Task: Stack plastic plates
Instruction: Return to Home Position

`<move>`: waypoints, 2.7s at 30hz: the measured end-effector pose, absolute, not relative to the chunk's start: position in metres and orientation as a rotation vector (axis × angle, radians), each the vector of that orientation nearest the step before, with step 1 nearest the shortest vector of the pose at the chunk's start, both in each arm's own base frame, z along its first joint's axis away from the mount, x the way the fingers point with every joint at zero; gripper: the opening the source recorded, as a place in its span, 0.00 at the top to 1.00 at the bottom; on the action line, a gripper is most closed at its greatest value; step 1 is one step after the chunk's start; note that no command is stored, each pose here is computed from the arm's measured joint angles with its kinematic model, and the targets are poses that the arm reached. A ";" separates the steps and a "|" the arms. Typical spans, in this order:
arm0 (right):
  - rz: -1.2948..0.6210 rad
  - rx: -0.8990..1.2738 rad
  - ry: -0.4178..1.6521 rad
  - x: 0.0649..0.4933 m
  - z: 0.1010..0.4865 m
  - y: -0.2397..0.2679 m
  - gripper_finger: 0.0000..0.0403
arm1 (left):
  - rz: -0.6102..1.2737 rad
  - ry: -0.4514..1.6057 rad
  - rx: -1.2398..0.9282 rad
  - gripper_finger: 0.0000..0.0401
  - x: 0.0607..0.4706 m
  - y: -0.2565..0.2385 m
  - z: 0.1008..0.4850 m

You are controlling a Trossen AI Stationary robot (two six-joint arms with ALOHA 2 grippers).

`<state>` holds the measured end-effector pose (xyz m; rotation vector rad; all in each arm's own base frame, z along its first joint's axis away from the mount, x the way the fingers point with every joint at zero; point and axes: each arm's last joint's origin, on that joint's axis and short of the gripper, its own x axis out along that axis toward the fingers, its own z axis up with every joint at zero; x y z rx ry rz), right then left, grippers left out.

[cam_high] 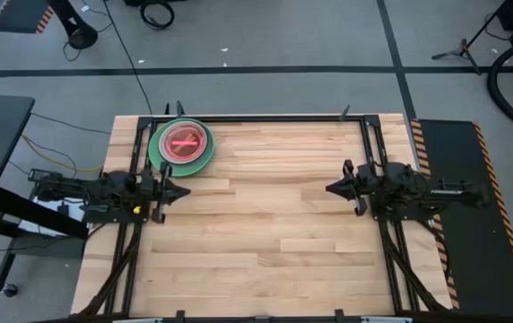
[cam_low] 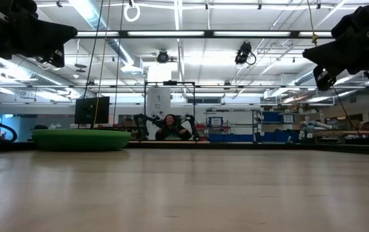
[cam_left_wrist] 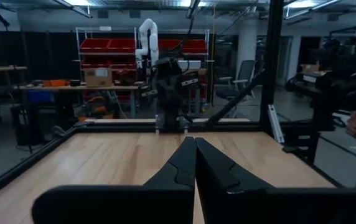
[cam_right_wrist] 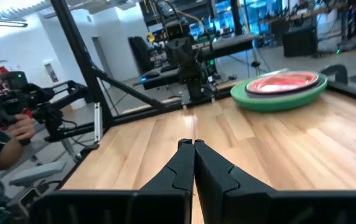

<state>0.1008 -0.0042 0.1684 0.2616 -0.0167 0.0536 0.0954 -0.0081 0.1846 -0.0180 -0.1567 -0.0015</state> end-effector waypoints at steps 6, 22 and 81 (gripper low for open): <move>0.082 0.182 -0.035 0.103 0.171 0.003 0.95 | 0.017 -0.155 0.020 0.97 0.096 -0.007 0.184; -0.070 0.163 -0.048 0.097 0.169 -0.009 0.95 | 0.009 -0.143 -0.081 0.97 0.096 -0.005 0.183; -0.073 0.104 -0.019 0.098 0.167 -0.009 0.95 | 0.003 -0.058 -0.071 0.97 0.097 -0.005 0.175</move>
